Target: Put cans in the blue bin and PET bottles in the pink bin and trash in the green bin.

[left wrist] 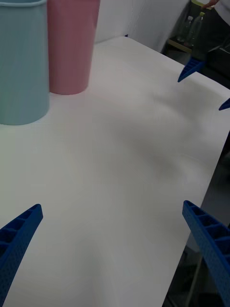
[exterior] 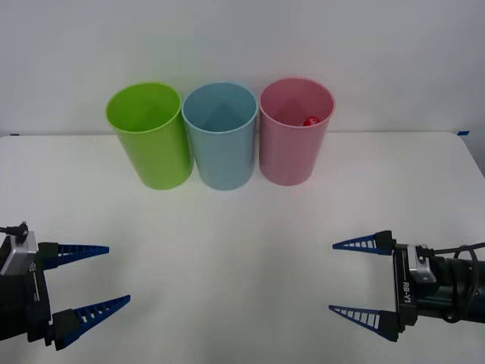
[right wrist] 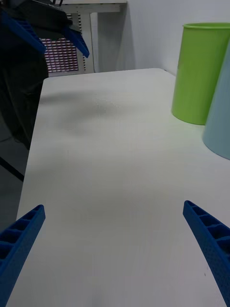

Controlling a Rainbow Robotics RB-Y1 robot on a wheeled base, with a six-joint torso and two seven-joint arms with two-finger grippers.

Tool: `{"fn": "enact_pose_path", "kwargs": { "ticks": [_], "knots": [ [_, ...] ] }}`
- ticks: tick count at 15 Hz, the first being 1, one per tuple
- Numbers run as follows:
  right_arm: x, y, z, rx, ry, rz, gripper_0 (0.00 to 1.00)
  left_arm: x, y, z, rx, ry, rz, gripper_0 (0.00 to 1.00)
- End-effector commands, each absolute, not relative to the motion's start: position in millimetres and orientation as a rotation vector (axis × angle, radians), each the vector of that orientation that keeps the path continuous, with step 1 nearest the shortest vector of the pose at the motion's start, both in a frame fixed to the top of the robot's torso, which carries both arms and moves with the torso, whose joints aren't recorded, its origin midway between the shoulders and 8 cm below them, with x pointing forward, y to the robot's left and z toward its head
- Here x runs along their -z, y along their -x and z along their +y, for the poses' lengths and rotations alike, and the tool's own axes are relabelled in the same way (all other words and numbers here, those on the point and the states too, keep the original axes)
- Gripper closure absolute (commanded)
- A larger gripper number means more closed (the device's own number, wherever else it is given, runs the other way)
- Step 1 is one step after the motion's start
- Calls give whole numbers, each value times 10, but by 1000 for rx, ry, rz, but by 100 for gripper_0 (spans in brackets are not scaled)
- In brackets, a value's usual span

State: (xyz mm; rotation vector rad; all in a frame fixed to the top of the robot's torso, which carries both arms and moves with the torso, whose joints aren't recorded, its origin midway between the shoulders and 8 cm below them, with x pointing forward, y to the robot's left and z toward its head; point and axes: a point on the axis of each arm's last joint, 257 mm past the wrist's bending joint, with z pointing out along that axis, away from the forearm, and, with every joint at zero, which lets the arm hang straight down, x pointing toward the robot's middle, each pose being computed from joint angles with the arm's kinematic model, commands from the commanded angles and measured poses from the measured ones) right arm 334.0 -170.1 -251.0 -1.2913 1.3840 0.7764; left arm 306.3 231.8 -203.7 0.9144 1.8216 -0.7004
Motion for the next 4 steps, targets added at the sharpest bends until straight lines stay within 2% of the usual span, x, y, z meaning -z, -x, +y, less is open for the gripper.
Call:
{"fn": "enact_pose_path", "kwargs": {
  "ticks": [1,4],
  "knots": [
    [2510,-3340,-1701,-776,1291,1384,0,2041,-3063,2321,699,-915,1823,0],
    [2510,-3340,-1701,-776,1291,1384,0,2041,-3063,2321,699,-915,1823,0]
  ]
}}
